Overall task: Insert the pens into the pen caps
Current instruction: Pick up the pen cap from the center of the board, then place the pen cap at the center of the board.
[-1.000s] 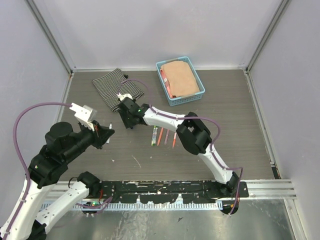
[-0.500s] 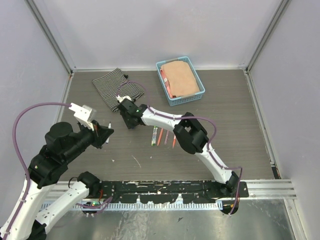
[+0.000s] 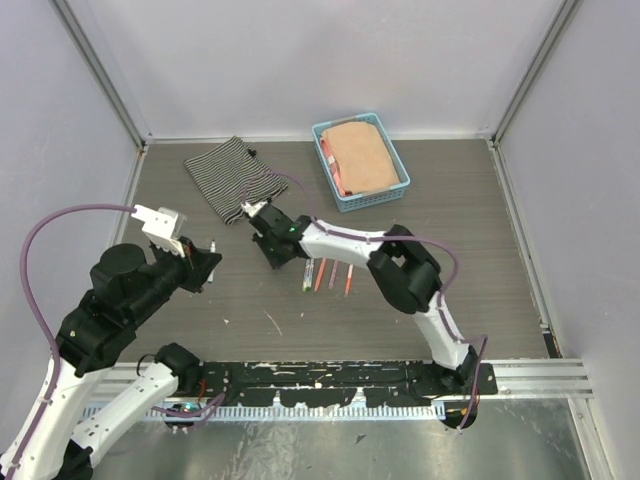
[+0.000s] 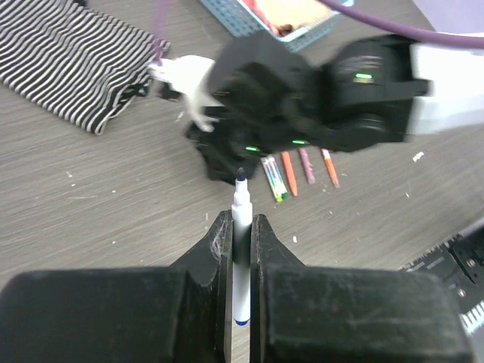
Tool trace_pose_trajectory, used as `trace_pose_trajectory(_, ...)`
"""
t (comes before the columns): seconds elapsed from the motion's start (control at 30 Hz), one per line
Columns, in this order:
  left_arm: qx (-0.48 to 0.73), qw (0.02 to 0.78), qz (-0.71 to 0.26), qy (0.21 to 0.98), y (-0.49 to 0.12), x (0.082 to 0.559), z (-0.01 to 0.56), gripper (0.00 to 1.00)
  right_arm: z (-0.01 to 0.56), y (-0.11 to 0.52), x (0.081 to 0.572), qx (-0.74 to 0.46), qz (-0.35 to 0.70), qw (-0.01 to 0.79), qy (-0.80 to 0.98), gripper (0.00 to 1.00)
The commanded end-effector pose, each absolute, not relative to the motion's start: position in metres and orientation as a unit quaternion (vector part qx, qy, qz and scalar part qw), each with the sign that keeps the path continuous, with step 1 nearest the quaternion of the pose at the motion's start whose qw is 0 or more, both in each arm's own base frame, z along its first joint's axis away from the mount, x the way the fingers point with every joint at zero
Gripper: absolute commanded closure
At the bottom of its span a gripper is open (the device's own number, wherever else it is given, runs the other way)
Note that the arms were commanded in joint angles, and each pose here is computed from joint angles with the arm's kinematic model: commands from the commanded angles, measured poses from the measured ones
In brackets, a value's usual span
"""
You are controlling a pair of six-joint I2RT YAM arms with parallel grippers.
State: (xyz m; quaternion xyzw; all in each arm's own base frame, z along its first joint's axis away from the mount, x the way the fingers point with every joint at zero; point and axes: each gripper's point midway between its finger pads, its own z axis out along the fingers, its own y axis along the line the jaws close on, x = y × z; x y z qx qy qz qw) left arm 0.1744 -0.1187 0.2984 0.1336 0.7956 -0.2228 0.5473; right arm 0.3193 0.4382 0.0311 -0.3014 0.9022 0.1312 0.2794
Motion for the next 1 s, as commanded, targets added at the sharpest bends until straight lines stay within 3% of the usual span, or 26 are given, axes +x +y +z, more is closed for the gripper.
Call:
trace_pose_trajectory(0.0,0.066,0.571,-0.171,0.800,-0.094,0.189,0.305,1.00,0.114,0.428,0.288,-0.382,0.213,0.332,0.836,0.92)
trace_pose_trajectory(0.23,0.043,0.586,-0.163,0.793,-0.091,0.199,0.310,1.00,0.093,0.354,0.213,-0.490,0.176,0.292,0.802,0.94)
trace_pose_trajectory(0.47,0.051,0.572,-0.184,0.797,-0.107,0.207,0.307,1.00,0.079,0.342,0.151,-0.569,0.173,0.263,0.759,0.92)
trace_pose_trajectory(0.97,0.055,0.569,-0.191,0.798,-0.113,0.211,0.308,1.00,0.030,0.339,0.133,-0.637,0.123,0.191,0.737,0.88)
